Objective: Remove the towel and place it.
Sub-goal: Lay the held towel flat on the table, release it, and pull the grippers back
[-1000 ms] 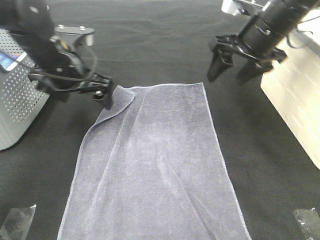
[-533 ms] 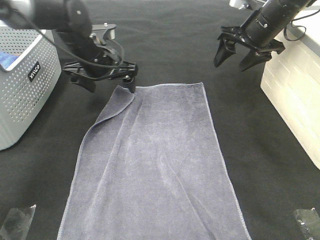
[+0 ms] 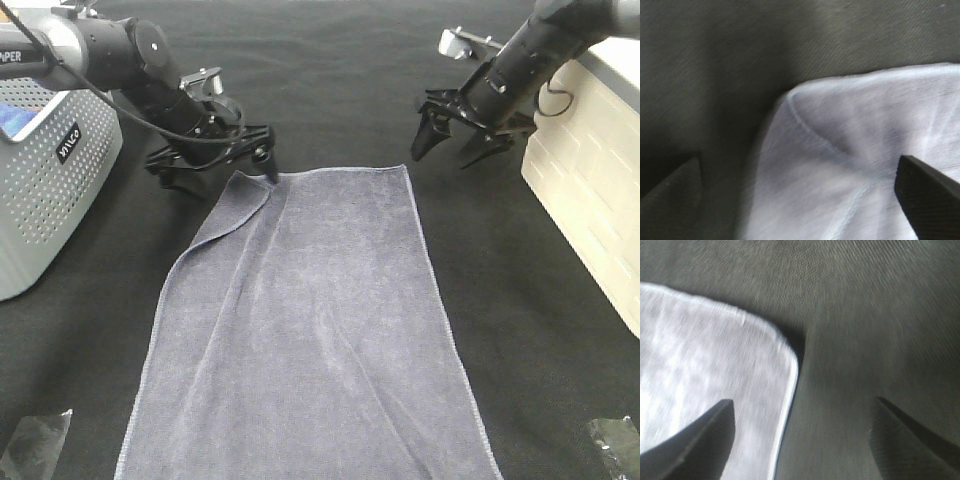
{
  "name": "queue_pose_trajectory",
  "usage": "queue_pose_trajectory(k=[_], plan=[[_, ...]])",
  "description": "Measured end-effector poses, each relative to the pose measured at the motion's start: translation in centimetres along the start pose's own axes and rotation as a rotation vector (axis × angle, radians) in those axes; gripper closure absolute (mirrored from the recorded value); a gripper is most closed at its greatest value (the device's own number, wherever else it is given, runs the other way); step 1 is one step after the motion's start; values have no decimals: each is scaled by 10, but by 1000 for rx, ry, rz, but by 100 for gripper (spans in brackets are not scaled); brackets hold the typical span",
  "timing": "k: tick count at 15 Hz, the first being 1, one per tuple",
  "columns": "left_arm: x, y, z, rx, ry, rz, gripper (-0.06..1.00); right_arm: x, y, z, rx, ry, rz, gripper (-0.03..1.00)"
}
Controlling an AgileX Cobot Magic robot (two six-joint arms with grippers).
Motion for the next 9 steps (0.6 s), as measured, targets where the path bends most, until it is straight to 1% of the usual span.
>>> queue_pose_trajectory(k=[2,4,9], plan=[[7,-6,3,-8,-30,-70,-5,12,-4,0,-7,9,5,24],[11,-8,3,0,-35,-94,-5,16,-5,0,-5,14,6,24],[11,-5,1,61,-15,-61,-5,18,-4,0,-6,12,26,24]])
Point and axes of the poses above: a point on each arm's last joint axis where the gripper is mounted, x pointing out along that axis toward the gripper, y along the wrist's bending axis when the last joint is at zero, z = x × y, the point moved 3 cm from there along x, pointing out along that axis toward the gripper, and after that the axes turned 2 degrees about -x, right-handed, at the moved point
